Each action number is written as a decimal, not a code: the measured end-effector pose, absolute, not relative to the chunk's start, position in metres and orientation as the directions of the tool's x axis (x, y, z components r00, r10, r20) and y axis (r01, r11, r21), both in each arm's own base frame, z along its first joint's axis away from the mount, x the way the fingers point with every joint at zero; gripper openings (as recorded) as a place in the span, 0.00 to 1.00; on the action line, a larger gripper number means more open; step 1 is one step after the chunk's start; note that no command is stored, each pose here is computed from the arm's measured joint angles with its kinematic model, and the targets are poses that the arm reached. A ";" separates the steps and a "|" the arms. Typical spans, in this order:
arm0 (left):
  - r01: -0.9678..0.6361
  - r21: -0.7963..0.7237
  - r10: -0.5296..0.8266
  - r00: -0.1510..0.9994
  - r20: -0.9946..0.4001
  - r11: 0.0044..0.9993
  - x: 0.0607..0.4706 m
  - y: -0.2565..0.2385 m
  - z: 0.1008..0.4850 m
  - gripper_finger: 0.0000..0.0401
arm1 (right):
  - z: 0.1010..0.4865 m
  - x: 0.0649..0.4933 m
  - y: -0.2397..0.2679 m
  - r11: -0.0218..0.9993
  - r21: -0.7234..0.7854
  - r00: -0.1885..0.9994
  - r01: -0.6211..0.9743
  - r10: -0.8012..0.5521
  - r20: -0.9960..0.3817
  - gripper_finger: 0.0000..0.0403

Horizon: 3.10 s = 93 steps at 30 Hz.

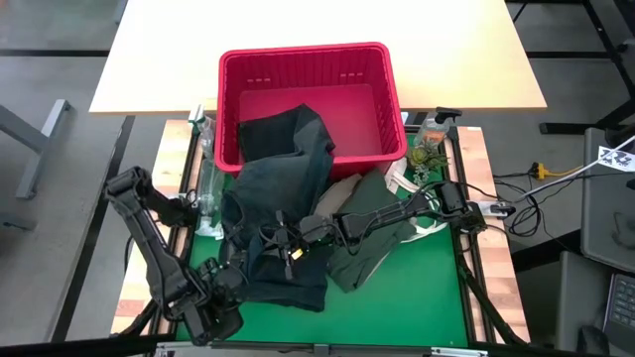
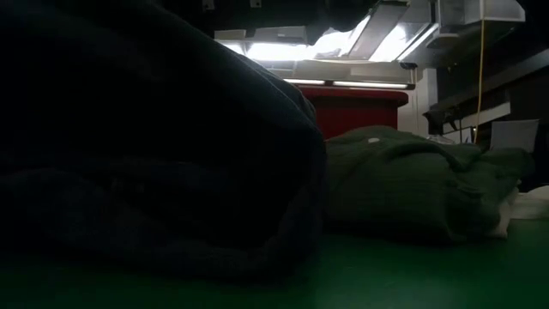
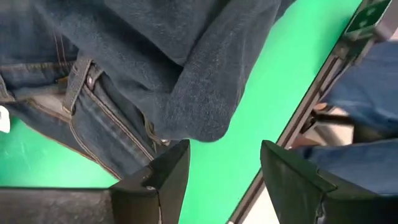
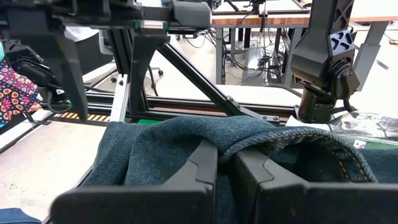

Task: Fold laundry
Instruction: Fold the dark blue pants

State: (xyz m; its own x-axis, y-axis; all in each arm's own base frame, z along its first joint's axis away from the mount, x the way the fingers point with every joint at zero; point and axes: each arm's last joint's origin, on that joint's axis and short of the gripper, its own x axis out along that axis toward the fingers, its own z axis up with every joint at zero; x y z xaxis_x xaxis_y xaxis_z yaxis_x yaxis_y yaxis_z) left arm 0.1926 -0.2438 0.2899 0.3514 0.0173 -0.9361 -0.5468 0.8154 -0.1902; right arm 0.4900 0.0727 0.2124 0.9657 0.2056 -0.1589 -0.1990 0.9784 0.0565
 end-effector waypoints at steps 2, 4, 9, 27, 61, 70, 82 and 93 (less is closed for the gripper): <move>-0.518 -0.162 0.034 0.347 -0.937 0.840 0.194 -0.246 0.286 0.47 | 0.212 0.490 0.073 0.978 0.057 0.966 -0.199 0.205 -0.159 0.06; -0.507 -0.129 0.060 0.339 -0.939 0.852 0.196 -0.246 0.281 0.47 | 0.212 0.490 0.073 0.978 0.057 0.966 -0.199 0.205 -0.159 0.06; -0.515 -0.072 0.132 0.348 -0.928 0.854 0.200 -0.246 0.274 0.47 | 0.212 0.490 0.073 0.978 0.057 0.966 -0.199 0.205 -0.159 0.06; -0.561 0.016 0.193 0.258 -0.947 0.828 0.209 -0.234 0.266 0.21 | 0.212 0.490 0.073 0.979 0.056 0.966 -0.198 0.205 -0.159 0.06; -0.629 -0.046 0.011 0.087 -0.996 0.776 0.182 -0.258 0.255 0.12 | 0.195 0.498 0.047 0.999 0.033 0.985 -0.022 0.027 -0.169 0.06; -0.654 -0.035 -0.061 -0.018 -0.998 0.755 0.179 -0.260 0.253 0.27 | 0.196 0.498 0.044 0.999 0.026 0.985 0.027 -0.022 -0.172 0.30; -0.668 -0.204 -0.223 0.059 -0.973 0.716 0.187 -0.275 0.255 0.28 | 0.230 0.486 0.041 0.993 -0.065 0.978 0.103 -0.113 -0.174 0.48; -0.444 -0.463 -0.205 0.514 -0.833 0.767 0.227 -0.278 0.267 0.17 | 0.272 0.430 0.062 0.982 0.002 0.822 -0.187 0.157 -0.548 0.48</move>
State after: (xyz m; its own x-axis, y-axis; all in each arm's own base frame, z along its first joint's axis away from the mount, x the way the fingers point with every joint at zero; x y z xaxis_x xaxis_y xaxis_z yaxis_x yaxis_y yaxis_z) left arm 0.2265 -0.2780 0.2673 0.5143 -0.2051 -0.8327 -0.4437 0.7673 -0.4631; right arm 0.4298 0.0623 0.2718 0.8217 0.1575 -0.5478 -0.1871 0.9823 0.0017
